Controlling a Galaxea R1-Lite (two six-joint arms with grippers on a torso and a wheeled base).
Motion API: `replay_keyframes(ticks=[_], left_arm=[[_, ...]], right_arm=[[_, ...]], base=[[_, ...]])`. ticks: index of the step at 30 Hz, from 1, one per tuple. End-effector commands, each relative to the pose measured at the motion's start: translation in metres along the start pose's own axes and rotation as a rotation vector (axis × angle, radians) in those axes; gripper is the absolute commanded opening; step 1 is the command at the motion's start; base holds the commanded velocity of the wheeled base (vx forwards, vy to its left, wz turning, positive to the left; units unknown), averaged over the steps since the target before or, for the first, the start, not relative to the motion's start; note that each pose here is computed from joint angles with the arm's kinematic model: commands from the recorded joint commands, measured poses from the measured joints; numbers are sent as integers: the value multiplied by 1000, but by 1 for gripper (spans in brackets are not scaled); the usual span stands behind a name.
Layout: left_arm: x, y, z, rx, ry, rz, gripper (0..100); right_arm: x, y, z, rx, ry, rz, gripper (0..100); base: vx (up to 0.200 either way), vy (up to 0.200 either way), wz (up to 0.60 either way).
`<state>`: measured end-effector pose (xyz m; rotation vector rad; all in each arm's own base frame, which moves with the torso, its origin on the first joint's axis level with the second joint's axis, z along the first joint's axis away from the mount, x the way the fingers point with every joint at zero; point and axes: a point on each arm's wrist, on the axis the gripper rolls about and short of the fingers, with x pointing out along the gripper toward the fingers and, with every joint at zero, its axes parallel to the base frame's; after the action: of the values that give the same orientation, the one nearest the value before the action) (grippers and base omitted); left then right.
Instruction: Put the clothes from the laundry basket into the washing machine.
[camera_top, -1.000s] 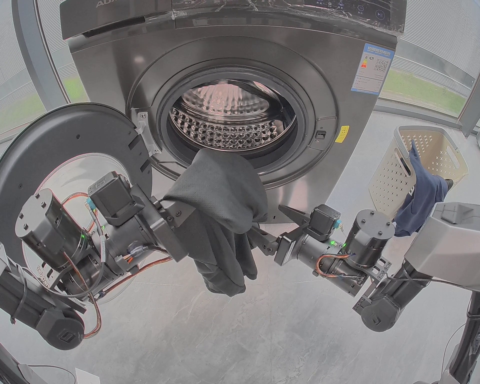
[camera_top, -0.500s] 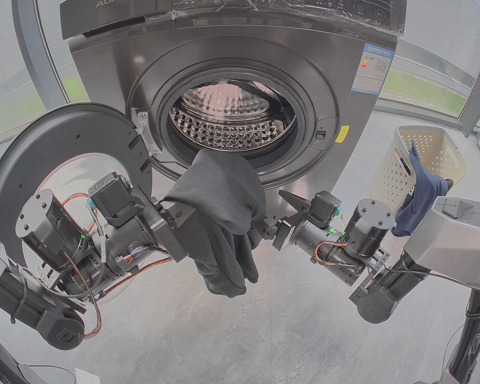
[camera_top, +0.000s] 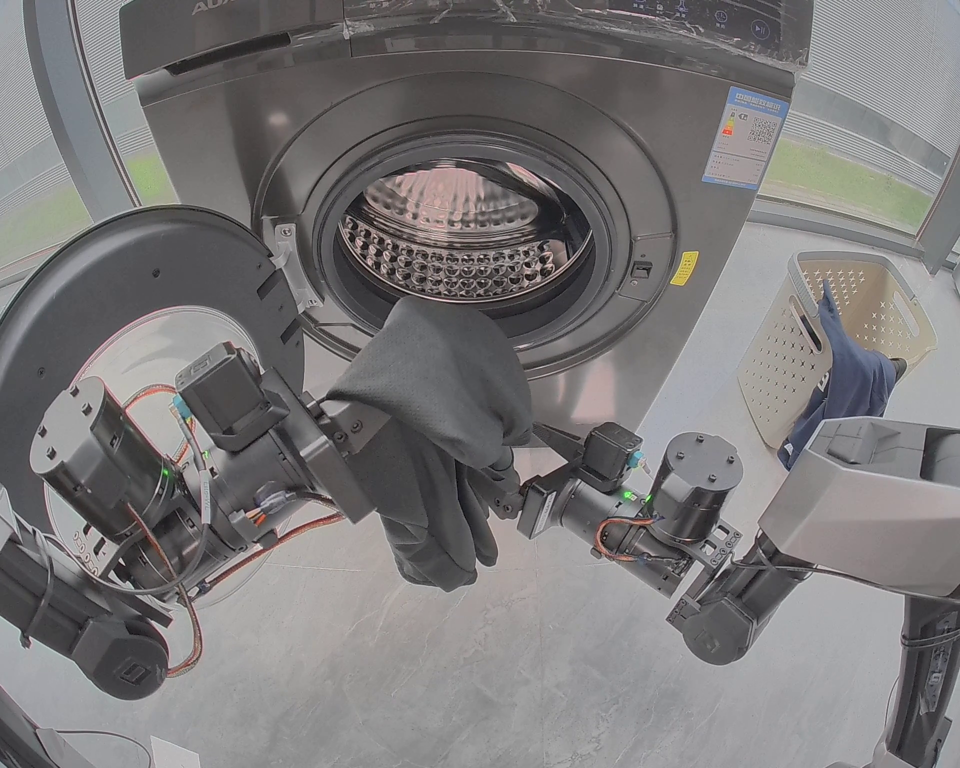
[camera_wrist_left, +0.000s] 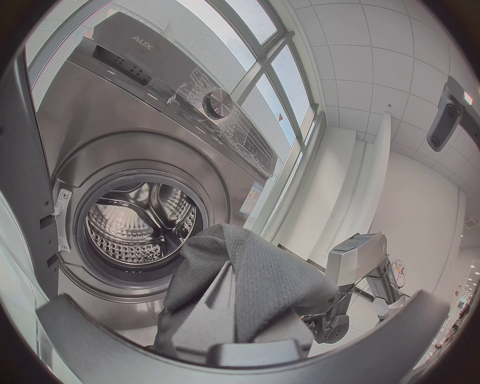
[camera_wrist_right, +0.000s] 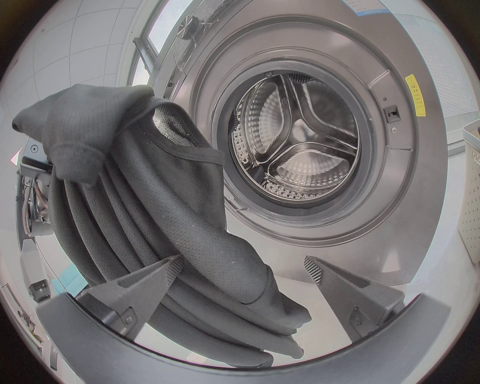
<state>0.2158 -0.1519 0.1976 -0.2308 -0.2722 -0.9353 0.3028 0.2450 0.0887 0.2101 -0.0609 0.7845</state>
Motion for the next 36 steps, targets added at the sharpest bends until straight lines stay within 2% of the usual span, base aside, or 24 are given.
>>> replay_keyframes(ticks=[1, 4, 5, 10, 14, 16, 17, 19, 21, 27, 29, 33, 36], left_arm=[[0, 0, 0, -1, 1, 0, 0], [0, 0, 0, -2, 1, 0, 0], [0, 0, -1, -3, 2, 1, 0], [0, 0, -1, -3, 2, 1, 0], [0, 1, -1, -3, 2, 5, 0], [0, 3, 0, 0, -1, 13, 0], [-2, 10, 2, 10, -5, 37, 0], [-2, 12, 3, 11, -9, 45, 0], [-2, 18, 7, 7, -22, 63, 0], [-3, 23, 11, -9, -47, 109, 0], [-3, 23, 11, -10, -49, 118, 0], [-3, 24, 10, -12, -45, 125, 0], [-6, 23, 7, -35, -32, 127, 0]], right_arm=[[9, -2, -10, 2, 2, 2, 100], [14, -2, -7, 1, -24, 4, 100], [15, -1, -5, 1, -30, 6, 0], [14, -3, 6, 0, -58, -1, 0], [0, -8, 30, -5, -91, -25, 0], [-7, -11, 39, -8, -102, -40, 0], [-17, -15, 52, -8, -124, -76, 0], [-24, -17, 60, -2, -135, -101, 0], [-41, -15, 77, 19, -162, -122, 0], [-75, -2, 112, 19, -234, -136, 0], [-77, 0, 119, 18, -256, -142, 0], [-80, -9, 122, 9, -272, -178, 0], [-80, -10, 123, 9, -273, -182, 0]], base=[[0, 0, 0], [0, 0, 0], [0, 0, 0], [0, 0, 0], [0, 0, 0], [0, 0, 0], [0, 0, 0], [0, 0, 0], [0, 0, 0], [0, 0, 0], [0, 0, 0], [0, 0, 0], [0, 0, 0]])
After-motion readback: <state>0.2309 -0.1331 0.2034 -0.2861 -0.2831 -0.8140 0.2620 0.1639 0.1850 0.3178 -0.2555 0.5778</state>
